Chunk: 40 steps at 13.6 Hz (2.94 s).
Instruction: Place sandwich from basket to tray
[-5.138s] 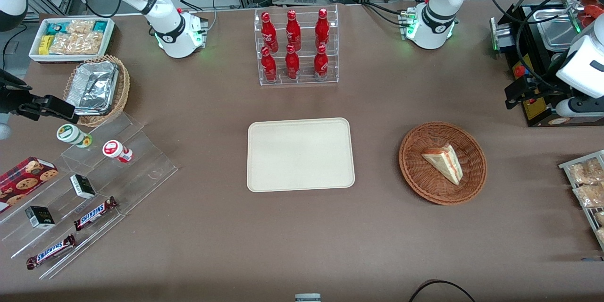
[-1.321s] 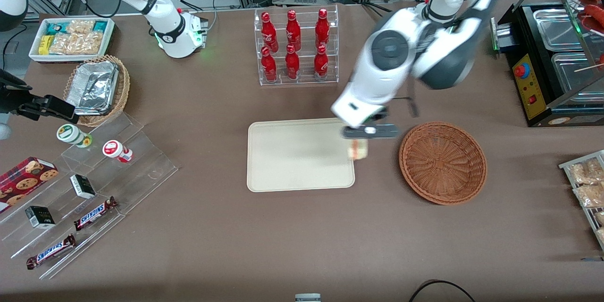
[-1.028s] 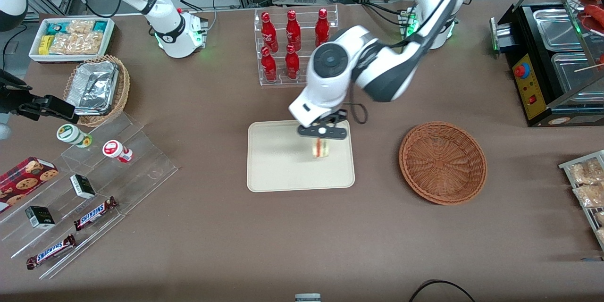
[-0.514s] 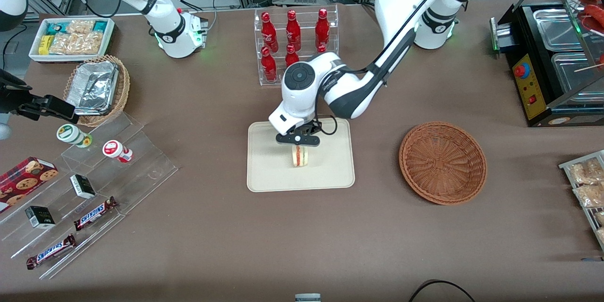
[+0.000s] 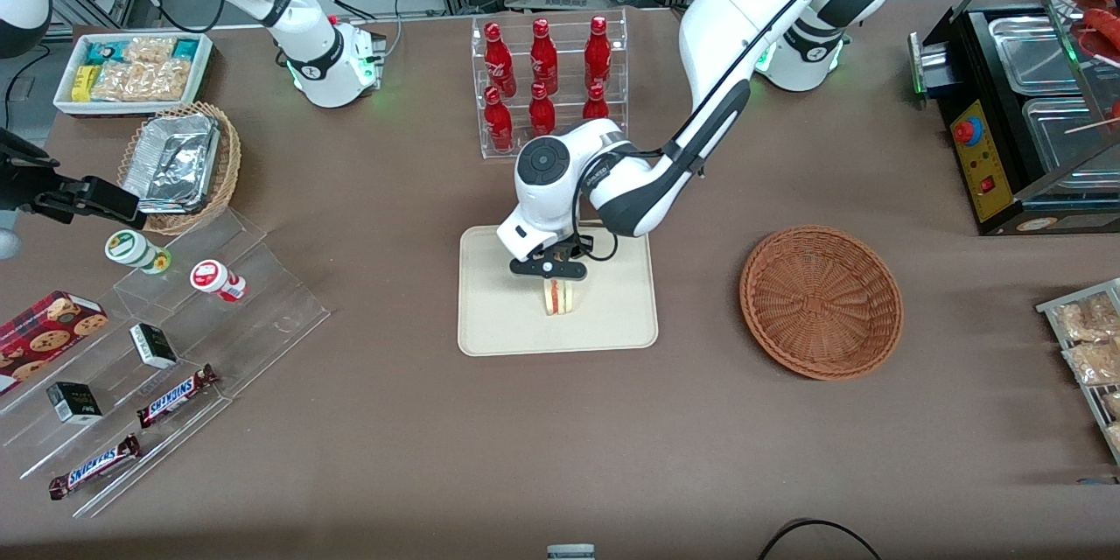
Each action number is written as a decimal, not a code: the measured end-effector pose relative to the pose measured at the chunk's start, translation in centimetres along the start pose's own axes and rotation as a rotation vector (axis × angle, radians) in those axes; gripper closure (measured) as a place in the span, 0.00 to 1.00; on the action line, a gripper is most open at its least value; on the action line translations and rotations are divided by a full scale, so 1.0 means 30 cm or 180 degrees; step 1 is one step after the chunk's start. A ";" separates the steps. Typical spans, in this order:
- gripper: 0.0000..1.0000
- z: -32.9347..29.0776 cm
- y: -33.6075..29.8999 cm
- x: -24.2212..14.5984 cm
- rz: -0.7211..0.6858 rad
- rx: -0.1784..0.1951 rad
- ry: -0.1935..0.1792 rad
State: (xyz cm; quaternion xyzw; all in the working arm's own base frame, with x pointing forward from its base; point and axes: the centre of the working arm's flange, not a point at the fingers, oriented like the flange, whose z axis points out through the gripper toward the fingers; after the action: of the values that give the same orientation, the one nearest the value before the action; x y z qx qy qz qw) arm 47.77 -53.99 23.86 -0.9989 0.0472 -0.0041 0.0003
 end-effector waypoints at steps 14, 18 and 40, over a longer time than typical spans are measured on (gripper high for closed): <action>0.00 -0.781 -0.343 0.136 -0.0931 0.0166 0.0274; 0.00 -0.957 -0.689 0.171 -0.0870 0.0235 0.0001; 0.00 -1.312 -1.619 0.037 -0.0147 -0.0135 -0.0101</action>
State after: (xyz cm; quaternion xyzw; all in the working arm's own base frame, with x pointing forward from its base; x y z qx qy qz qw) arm 53.13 -5.75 63.29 -0.9994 0.0242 0.0128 -0.0203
